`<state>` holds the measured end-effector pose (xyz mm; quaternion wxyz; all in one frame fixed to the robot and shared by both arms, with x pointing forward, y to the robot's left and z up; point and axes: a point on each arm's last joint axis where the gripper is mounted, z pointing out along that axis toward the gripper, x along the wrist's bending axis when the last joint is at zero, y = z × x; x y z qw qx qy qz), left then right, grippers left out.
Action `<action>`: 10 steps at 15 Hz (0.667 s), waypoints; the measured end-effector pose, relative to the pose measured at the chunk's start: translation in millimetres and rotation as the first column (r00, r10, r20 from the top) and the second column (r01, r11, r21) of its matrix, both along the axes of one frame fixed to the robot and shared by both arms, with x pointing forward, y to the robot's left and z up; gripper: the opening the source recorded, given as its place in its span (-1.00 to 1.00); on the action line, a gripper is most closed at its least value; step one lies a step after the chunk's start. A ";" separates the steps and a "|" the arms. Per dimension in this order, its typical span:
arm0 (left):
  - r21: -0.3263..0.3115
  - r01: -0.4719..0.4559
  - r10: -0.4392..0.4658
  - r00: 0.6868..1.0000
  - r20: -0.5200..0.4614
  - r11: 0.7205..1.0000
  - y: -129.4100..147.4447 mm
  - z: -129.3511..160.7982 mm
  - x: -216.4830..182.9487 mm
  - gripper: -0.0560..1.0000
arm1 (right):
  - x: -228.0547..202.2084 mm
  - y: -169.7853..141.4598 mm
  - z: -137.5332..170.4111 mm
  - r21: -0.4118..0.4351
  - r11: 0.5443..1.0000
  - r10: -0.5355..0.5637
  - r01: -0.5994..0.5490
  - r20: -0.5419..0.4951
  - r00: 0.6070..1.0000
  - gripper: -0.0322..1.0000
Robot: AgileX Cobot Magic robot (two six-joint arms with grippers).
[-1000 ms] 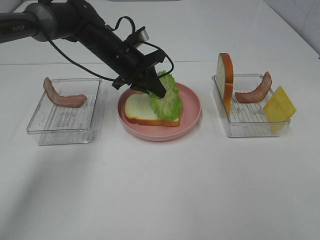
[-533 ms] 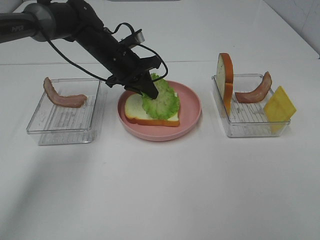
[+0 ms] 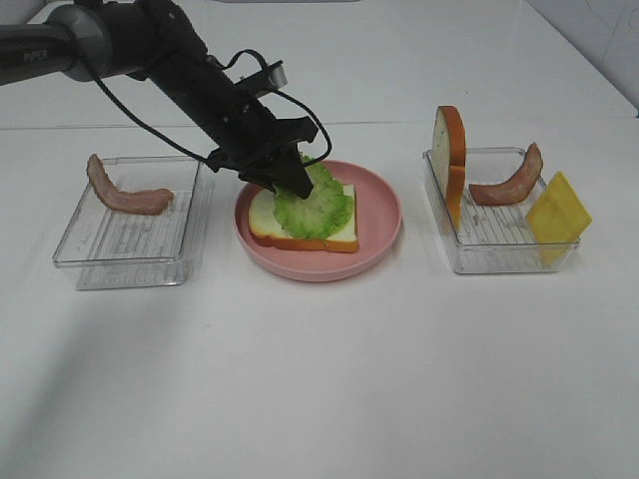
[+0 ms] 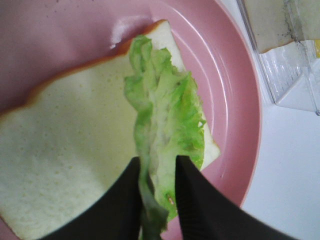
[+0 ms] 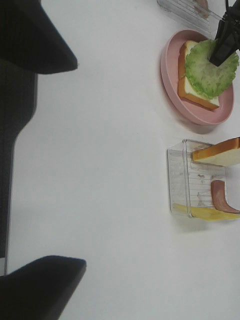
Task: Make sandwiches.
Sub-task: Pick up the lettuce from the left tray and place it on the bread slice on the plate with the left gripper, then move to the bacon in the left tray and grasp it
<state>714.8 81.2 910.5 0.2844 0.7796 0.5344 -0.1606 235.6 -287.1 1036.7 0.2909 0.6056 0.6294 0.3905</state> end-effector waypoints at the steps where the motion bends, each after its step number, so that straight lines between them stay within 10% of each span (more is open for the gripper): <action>1: 0.010 -0.011 0.011 1.000 0.011 1.000 0.5 4.7 2.3 -0.17 | 0.0 0.0 0.0 0.000 1.000 0.000 0.000 0.000 1.000 0.88; 5: 0.185 -0.053 0.042 0.997 0.062 0.981 4.2 35.9 8.2 0.52 | 0.0 0.0 0.0 0.000 1.000 0.000 0.000 0.000 1.000 0.88; 10: 0.293 -0.213 0.129 0.952 0.278 0.932 20.2 115.9 5.9 0.62 | 0.0 0.1 0.0 0.001 1.000 0.001 -0.001 0.000 1.000 0.88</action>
